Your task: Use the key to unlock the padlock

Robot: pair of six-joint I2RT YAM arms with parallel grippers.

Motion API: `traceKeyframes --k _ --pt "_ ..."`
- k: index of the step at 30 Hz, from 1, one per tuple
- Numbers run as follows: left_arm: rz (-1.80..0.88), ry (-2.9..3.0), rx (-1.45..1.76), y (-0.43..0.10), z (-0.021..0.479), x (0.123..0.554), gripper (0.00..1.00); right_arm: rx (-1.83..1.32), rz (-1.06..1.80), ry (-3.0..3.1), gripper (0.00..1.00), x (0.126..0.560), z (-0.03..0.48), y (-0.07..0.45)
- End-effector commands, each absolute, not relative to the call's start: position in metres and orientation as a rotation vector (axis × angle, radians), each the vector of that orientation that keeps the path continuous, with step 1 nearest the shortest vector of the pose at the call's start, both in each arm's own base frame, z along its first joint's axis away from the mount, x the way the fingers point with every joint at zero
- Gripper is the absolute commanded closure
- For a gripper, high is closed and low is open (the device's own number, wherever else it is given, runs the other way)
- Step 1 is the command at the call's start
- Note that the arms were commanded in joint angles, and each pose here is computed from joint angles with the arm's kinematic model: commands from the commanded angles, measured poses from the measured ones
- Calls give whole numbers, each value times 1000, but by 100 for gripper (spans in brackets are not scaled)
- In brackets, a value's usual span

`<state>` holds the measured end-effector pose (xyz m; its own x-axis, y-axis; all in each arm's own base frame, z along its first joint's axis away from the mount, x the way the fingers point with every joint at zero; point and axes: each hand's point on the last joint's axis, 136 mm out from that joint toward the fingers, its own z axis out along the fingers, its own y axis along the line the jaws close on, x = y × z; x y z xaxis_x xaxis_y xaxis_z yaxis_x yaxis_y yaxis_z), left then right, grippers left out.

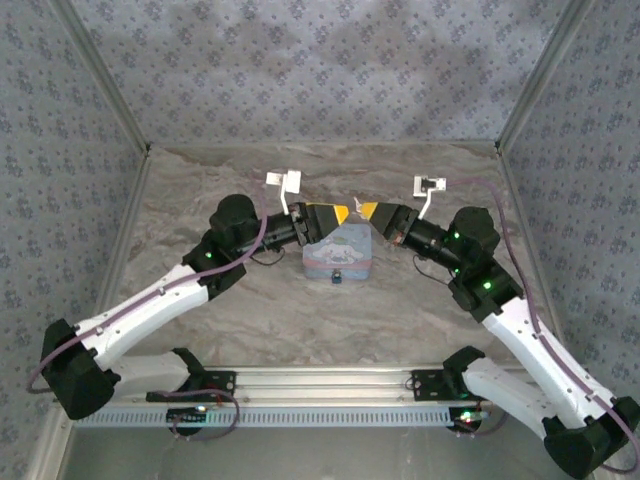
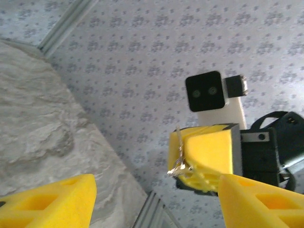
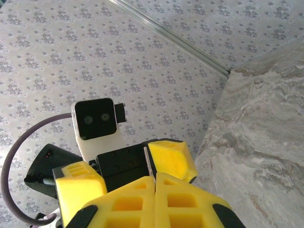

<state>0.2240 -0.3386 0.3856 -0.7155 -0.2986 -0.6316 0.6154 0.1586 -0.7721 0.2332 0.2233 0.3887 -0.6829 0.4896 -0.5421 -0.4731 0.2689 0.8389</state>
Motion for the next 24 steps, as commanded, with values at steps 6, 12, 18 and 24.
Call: traceKeyframes --k 6,12,18,24 --pt "-1751 1622 352 -341 417 213 43 -14 1528 1625 100 229 407 219" --pt "-1774 1640 375 -353 414 209 46 -19 1534 1606 100 228 409 220" --pt "-1792 1619 388 -357 418 207 64 -34 1543 1591 100 224 413 221" --pt "-1829 1582 374 -358 423 207 66 -45 1555 1586 100 222 414 222"
